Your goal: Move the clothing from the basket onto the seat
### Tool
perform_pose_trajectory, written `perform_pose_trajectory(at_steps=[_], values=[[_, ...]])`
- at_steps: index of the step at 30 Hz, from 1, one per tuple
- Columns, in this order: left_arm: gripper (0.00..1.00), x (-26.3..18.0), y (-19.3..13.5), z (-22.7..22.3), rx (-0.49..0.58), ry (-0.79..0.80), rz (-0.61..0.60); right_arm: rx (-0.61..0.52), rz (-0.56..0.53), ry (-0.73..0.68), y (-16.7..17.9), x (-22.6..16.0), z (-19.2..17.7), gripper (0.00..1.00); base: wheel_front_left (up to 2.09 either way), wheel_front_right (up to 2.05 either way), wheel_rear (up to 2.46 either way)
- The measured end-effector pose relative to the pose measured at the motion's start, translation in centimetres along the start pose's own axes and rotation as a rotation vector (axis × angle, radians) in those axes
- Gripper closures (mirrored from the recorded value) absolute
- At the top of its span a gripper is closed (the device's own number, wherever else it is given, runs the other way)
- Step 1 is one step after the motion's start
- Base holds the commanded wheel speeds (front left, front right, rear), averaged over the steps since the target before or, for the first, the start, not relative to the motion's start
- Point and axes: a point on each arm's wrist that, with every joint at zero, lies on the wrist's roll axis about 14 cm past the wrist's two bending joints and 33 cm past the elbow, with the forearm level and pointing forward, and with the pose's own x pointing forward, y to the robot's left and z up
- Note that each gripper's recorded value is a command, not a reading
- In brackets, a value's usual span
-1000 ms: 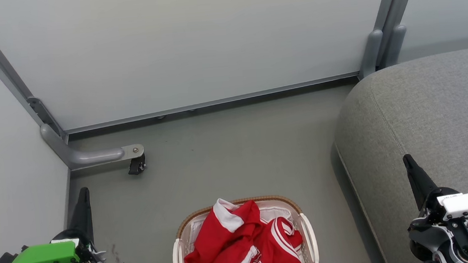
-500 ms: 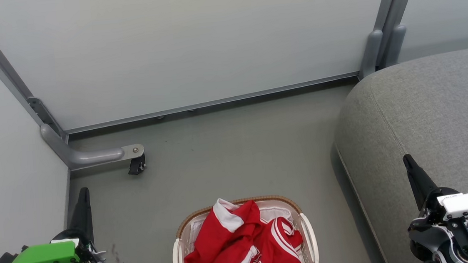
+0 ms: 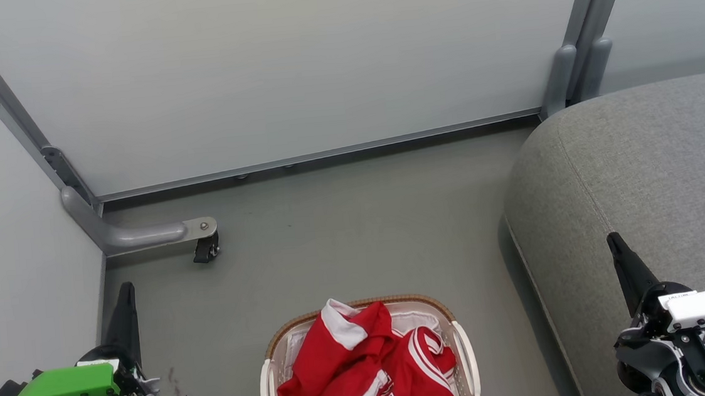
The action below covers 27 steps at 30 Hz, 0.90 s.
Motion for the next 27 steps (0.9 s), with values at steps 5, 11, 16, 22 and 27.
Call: perform_pose_trajectory(at_steps=[5,11,16,22,27], values=[[1.00,0.00,0.00,0.00,0.000,0.000,0.000,0.000,0.000,0.000,0.00,0.00,0.00,1.00,0.00,0.00,0.00],[1.00,0.00,0.00,0.00,0.000,0.000,0.000,0.000,0.000,0.000,0.00,0.00,0.00,1.00,0.00,0.00,0.00],[1.00,0.00,0.00,0.00,0.000,0.000,0.000,0.000,0.000,0.000,0.00,0.00,0.00,1.00,0.00,0.00,0.00],[1.00,0.00,0.00,0.01,0.000,0.000,0.000,0.000,0.000,0.000,0.00,0.00,0.00,1.00,0.00,0.00,0.00],[1.00,0.00,0.00,0.01,0.000,0.000,0.000,0.000,0.000,0.000,0.00,0.00,0.00,1.00,0.00,0.00,0.00]])
